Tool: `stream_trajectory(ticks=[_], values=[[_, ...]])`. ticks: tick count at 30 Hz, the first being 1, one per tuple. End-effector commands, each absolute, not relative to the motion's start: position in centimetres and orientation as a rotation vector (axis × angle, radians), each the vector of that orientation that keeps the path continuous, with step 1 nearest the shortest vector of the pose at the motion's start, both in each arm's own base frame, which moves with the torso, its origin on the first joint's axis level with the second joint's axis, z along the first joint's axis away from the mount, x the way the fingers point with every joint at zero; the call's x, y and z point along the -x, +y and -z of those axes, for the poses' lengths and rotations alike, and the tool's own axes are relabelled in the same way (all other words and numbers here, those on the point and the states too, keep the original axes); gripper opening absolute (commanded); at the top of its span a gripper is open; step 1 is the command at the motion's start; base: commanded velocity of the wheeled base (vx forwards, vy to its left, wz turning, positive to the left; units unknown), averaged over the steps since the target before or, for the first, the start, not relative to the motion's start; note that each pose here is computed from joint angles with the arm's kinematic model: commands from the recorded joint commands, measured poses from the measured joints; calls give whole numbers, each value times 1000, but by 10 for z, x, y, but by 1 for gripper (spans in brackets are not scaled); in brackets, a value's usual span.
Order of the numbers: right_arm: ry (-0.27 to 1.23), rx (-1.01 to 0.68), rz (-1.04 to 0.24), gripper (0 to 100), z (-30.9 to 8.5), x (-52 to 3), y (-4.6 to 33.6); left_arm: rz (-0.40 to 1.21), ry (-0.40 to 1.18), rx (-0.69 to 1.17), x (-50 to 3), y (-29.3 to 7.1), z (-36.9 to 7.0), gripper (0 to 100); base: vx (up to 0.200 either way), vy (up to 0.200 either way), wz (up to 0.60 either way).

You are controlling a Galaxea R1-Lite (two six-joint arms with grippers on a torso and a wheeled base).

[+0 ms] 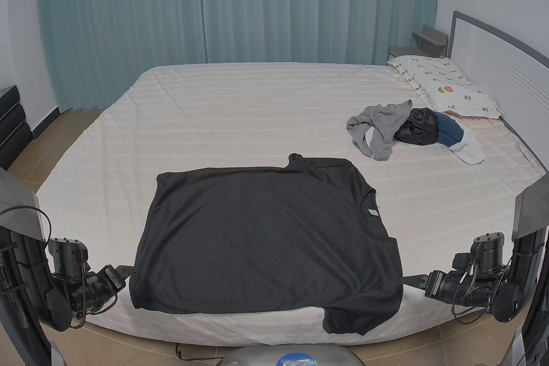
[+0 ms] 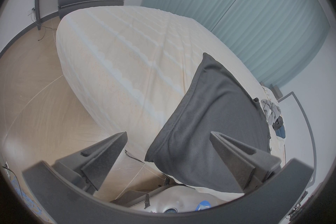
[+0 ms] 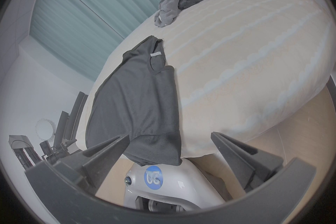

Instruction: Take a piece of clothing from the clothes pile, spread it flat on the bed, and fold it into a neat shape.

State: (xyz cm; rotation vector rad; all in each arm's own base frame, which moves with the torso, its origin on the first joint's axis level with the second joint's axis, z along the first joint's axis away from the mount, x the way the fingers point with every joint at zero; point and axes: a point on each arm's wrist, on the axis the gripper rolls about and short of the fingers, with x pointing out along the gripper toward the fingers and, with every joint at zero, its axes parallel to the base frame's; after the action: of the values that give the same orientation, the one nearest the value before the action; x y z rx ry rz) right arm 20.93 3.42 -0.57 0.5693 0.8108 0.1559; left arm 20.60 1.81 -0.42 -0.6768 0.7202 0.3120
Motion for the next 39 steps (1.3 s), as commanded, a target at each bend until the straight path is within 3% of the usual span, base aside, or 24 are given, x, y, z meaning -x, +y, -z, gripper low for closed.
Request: stream_trajectory(ticks=[1,10,19,31,39], values=[[774,-575,-155,100,-4,-205,31,-330,704,693,-203,24,1,100,0,200,0],[759,-576,-159,100,-8,-205,31,-334,703,694,-203,25,2,100,0,200,0],[718,-575,-171,100,-14,-206,30,-289,705,720,-205,22,0,100,0,0,0],[709,-573,-182,100,-15,-207,32,-265,655,749,-217,18,-5,100,200,0,0],[707,-574,-181,100,-15,-207,32,-240,545,782,-233,19,-21,100,0,0,0]])
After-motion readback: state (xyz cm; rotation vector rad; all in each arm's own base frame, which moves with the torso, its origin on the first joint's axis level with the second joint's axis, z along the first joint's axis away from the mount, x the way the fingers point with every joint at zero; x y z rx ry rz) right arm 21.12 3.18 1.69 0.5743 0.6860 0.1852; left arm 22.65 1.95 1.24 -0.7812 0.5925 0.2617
